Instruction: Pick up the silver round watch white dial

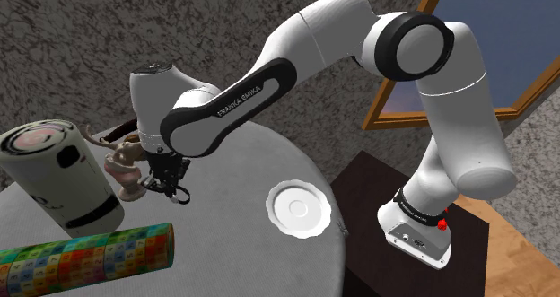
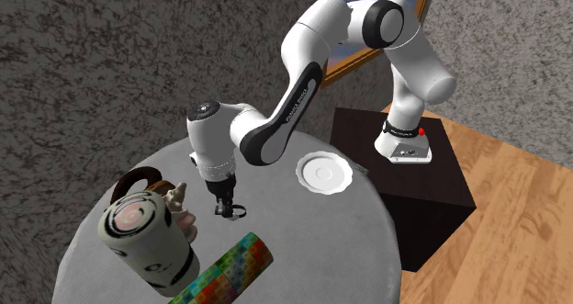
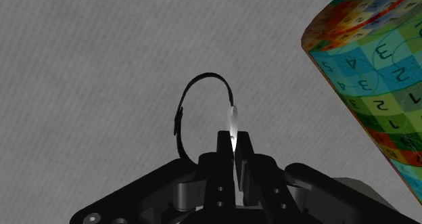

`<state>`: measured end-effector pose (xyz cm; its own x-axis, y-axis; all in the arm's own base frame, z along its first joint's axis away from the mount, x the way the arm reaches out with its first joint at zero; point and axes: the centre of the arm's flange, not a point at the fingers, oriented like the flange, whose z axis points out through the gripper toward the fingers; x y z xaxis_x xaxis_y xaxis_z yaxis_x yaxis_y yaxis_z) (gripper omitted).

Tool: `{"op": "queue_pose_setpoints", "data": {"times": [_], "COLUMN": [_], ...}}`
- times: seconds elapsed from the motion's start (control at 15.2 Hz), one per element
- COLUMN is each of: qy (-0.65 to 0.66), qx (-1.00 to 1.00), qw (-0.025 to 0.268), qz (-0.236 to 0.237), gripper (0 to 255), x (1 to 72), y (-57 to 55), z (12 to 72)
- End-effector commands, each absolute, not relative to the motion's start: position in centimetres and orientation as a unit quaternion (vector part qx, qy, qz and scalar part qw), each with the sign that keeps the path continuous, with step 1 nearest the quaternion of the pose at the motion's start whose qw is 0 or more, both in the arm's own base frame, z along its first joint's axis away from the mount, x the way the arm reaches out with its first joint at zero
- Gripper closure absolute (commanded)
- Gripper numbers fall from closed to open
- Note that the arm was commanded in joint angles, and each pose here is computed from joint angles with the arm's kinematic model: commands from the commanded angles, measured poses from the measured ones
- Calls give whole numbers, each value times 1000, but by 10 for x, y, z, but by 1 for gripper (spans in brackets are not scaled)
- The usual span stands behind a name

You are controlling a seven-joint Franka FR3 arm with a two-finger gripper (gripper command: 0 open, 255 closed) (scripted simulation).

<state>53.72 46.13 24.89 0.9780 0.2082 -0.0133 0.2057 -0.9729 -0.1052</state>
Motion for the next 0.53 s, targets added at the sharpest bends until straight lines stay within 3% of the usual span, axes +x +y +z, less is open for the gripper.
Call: {"op": "queue_pose_setpoints", "data": {"times": [0.0, 0.46], "qy": [-104, -104], "qx": [-993, -993], "qw": [52, 52], "qz": [12, 12], "gripper": [255, 255], "x": [537, 537], "y": [461, 461], "z": [260, 287]}}
